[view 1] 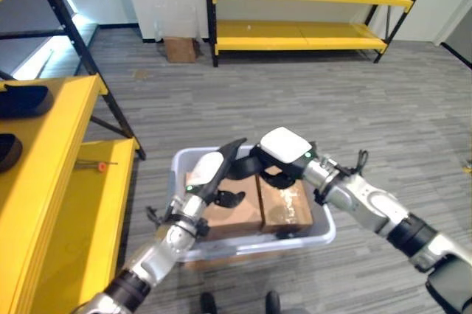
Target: Move parts from the plastic box to the shelf.
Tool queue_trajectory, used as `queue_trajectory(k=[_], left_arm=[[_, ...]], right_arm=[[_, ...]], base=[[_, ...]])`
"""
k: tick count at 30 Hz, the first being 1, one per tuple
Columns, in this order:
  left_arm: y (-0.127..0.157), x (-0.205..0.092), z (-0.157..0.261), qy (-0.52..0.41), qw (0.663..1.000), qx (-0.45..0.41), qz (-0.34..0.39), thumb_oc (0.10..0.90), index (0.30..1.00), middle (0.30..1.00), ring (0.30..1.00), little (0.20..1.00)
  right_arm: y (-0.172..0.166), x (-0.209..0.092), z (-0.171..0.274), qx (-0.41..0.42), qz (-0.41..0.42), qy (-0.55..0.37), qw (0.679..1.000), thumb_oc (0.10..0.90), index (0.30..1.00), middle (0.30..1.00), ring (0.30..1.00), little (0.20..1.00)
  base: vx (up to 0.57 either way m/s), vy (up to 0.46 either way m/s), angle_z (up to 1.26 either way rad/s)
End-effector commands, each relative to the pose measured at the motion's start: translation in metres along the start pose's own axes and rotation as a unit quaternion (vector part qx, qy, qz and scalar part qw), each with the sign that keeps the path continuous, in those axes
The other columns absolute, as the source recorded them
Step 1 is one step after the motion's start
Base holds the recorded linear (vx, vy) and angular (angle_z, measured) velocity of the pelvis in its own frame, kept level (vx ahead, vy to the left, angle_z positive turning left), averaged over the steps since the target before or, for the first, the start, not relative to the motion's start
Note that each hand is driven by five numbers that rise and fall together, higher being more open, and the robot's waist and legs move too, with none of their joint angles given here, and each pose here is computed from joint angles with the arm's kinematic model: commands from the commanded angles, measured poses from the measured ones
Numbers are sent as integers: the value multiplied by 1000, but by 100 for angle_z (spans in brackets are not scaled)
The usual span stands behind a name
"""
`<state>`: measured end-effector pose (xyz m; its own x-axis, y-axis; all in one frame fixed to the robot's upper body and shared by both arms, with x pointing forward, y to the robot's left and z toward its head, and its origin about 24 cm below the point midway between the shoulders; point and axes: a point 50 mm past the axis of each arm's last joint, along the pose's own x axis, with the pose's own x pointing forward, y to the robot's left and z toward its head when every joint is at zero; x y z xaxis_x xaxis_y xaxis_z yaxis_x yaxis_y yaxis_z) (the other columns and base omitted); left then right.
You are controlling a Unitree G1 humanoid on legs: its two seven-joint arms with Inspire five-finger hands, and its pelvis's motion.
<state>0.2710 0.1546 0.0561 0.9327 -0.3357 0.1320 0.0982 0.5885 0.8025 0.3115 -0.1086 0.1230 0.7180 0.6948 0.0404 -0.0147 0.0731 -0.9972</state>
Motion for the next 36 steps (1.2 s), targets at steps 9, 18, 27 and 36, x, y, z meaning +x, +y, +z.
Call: queue_trajectory(k=[9,18,27,36], left_arm=[[13,32,31,-86,995,-4,49,400,300,300,300,300],[14,30,29,-81,995,-7,55,400,300,300,300,300],[13,29,29,-79,995,-13,57,400,300,300,300,300],[8,23,27,-73,996,-16,51,400,300,300,300,300]], right_arm=[[-82,18,20,9,-190,-70,979,400,300,300,300,300],[-85,17,24,15,-197,-79,977,400,300,300,300,300],[-86,17,25,21,-200,-82,976,400,300,300,300,300],[-86,14,24,31,-206,-80,975,535,489,489,489,489]], base=[[0,0,0],[0,0,0],[0,0,0],[0,0,0]])
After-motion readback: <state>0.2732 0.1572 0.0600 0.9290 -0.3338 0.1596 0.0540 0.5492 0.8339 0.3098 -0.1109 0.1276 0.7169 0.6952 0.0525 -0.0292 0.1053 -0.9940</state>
